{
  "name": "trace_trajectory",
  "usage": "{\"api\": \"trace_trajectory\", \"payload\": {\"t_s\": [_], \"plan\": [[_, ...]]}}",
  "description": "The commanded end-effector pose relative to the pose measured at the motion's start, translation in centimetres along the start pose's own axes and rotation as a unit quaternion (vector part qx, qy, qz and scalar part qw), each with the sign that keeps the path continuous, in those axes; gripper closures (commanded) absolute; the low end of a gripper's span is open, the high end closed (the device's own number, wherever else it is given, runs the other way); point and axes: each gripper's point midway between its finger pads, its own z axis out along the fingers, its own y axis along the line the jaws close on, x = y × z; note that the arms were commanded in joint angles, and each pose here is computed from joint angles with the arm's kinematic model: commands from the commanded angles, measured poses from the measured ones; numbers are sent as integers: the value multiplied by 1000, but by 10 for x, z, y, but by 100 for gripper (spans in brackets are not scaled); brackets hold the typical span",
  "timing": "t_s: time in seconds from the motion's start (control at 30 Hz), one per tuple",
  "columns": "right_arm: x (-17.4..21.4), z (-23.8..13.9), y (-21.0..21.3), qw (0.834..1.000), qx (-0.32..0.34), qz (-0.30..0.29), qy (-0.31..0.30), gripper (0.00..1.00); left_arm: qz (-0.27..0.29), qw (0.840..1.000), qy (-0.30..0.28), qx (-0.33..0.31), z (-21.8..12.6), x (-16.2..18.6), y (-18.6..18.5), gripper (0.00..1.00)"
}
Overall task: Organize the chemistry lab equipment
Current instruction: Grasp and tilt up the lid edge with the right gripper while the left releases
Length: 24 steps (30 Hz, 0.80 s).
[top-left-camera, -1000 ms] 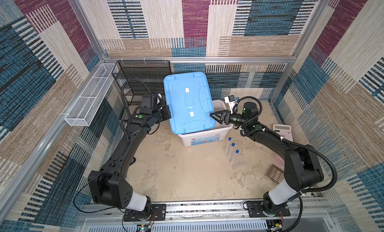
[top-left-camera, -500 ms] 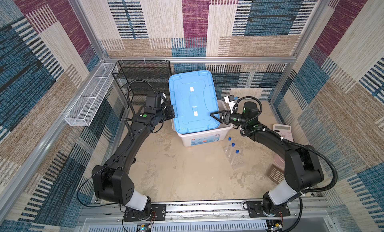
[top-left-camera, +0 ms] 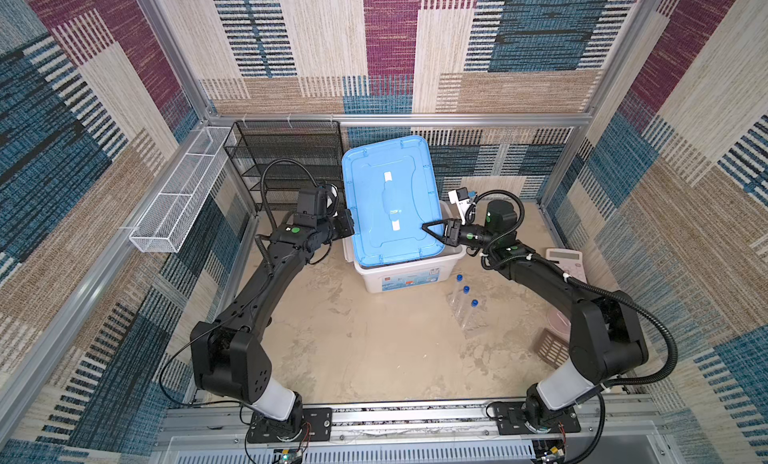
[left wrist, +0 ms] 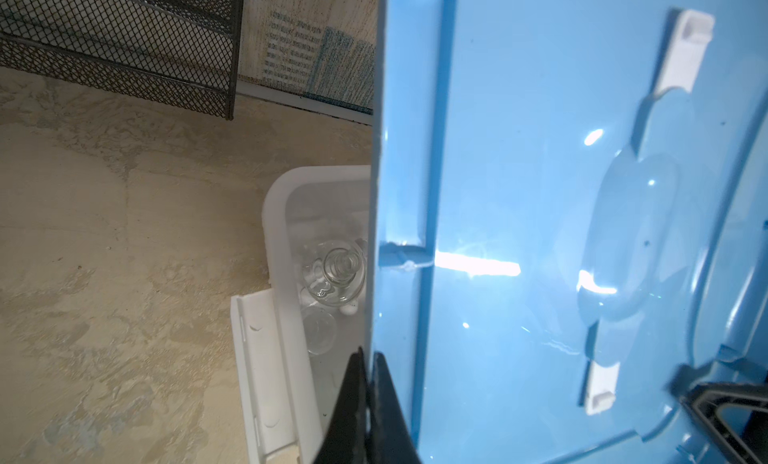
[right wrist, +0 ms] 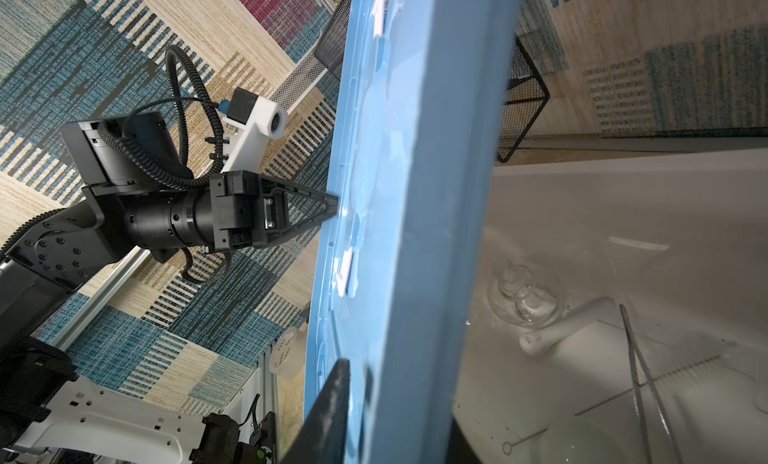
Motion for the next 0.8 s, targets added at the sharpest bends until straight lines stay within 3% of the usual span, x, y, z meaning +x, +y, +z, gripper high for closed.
{"api": "trace_trajectory", "payload": {"t_s": [0.0,0.13,0.4,0.63,0.77], "plan": [[-8,-2,3,1000,8,-10,-9,77,-8,1000,-24,16,-1,-14,-8,98],[-14,-5,4,999,22,-19,-18,80,-8,1000,-25,10,-3,-15,-7,88],[-38,-18,10,992,82,-87,-41,82,2,999,-40,8,-15,-19,-9,50],[-64,-36,18,976,142,-154,-66,83,18,999,-45,8,-29,-22,-13,28],[-80,-47,24,956,184,-213,-85,83,33,998,-55,18,-37,-26,-18,10]]}}
